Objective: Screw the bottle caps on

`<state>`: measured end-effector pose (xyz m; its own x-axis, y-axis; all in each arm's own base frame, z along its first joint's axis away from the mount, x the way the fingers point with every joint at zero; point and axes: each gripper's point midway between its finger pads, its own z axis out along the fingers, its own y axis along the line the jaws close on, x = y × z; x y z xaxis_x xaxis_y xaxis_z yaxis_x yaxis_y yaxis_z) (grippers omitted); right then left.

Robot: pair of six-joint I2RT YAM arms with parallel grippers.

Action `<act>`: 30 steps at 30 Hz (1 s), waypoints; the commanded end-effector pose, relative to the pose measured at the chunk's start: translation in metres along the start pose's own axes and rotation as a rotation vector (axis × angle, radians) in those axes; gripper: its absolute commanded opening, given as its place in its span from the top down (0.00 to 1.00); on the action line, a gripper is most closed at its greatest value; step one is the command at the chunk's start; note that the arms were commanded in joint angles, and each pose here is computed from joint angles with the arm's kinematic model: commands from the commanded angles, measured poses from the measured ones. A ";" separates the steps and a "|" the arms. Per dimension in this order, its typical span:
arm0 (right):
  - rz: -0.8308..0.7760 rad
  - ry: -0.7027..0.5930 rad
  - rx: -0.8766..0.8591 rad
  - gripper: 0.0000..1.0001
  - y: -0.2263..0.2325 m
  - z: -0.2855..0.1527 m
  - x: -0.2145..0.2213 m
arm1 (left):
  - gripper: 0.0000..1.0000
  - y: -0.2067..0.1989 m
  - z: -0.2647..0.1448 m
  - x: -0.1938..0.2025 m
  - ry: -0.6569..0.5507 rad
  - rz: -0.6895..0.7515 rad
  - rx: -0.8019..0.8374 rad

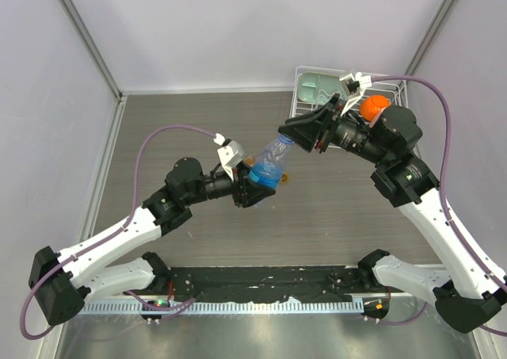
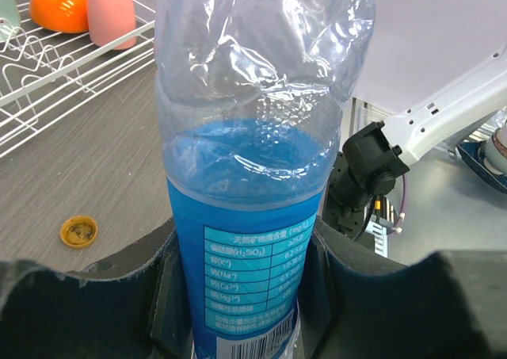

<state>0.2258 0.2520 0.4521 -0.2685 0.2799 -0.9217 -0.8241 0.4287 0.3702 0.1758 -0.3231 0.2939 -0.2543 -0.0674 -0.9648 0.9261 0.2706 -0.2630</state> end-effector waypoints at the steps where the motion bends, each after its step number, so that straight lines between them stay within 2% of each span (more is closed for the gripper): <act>1: -0.015 -0.019 -0.045 0.74 0.013 0.001 -0.008 | 0.97 -0.004 -0.004 -0.026 -0.092 0.037 0.003; 7: -0.039 -0.002 -0.018 0.73 0.006 0.009 -0.001 | 0.97 -0.011 -0.007 -0.026 -0.089 0.039 0.037; 15: -0.114 -0.051 0.072 0.73 -0.006 0.006 -0.012 | 0.98 -0.019 -0.009 -0.021 -0.067 0.033 0.081; 20: -0.140 -0.058 0.070 0.73 -0.004 0.004 -0.017 | 0.98 -0.017 -0.009 -0.021 -0.070 0.031 0.069; 30: -0.126 -0.017 0.061 0.74 -0.006 0.002 0.001 | 1.00 -0.014 -0.011 -0.029 -0.096 0.029 0.045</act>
<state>0.2359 0.2565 0.4432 -0.1967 0.2344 -0.9520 -0.8147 0.5012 0.2917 0.1691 -0.3196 0.2922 -0.2797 -0.0653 -0.9579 0.9249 0.2492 -0.2871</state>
